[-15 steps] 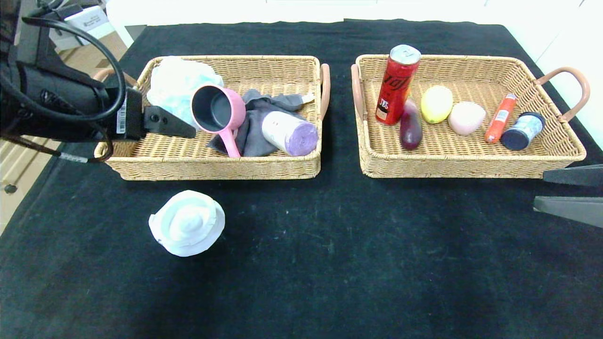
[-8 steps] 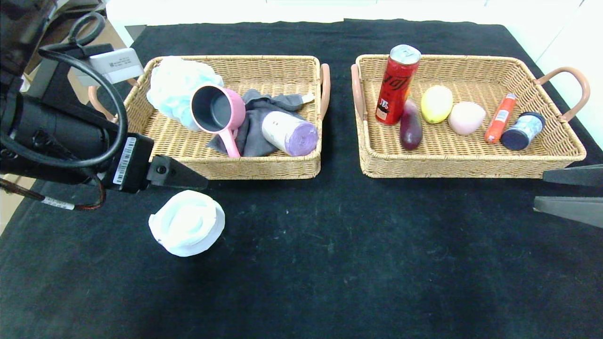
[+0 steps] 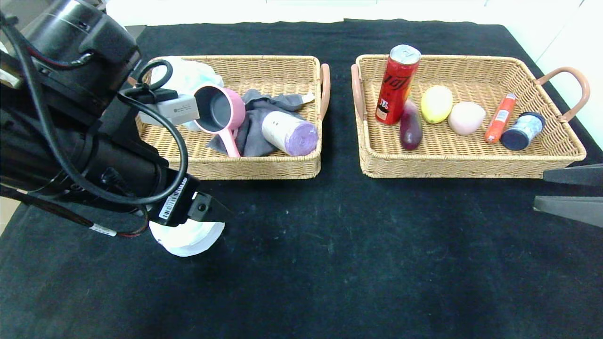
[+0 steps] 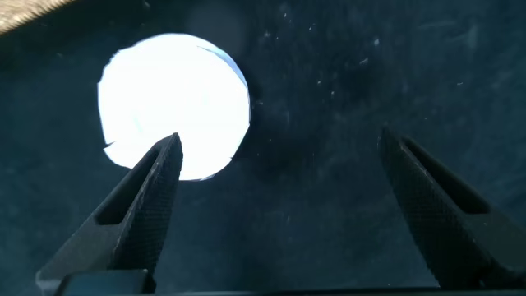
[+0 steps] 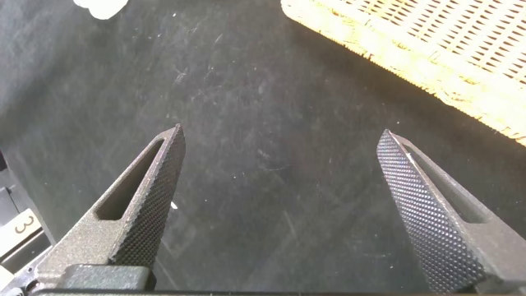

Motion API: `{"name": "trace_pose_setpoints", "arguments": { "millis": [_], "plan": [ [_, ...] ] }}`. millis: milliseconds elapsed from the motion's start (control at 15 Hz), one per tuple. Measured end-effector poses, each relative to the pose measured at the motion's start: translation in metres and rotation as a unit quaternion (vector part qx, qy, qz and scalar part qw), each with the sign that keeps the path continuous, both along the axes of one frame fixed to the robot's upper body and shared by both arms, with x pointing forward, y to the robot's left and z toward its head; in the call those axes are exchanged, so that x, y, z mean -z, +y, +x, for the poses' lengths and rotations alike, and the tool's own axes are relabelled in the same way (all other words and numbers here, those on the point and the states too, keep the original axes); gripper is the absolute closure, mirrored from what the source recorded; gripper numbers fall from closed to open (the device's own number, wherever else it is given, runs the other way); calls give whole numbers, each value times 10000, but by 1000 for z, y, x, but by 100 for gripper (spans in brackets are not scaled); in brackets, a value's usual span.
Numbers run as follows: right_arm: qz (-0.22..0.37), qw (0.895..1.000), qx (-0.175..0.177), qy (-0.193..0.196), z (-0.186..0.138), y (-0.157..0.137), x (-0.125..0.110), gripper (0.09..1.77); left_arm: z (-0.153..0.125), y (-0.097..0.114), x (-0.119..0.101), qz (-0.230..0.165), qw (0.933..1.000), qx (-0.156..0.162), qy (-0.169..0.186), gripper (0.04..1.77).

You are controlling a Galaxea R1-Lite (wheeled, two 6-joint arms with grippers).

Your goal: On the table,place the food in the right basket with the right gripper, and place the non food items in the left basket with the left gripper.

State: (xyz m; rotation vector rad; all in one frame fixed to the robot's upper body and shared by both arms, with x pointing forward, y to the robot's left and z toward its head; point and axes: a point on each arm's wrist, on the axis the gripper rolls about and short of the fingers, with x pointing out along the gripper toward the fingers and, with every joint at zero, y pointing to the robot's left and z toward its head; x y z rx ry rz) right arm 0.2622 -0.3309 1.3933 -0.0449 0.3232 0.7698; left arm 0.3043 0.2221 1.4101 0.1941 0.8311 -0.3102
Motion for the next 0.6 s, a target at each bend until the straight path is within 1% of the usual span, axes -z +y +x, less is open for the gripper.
{"name": "trace_pose_setpoints", "arguments": {
  "millis": [133, 400, 600],
  "plan": [
    [0, 10000, 3, -2, 0, 0, 0, 15, 6, -4, 6, 61, 9999, 0, 112, 10],
    [0, 10000, 3, -2, 0, 0, 0, 15, 19, -12, 23, 134, 9990, -121, 399, 10],
    [1, 10000, 4, -1, 0, 0, 0, 15, 30, -18, 36, 196, 9976, -273, 601, 10]
  ]
}}
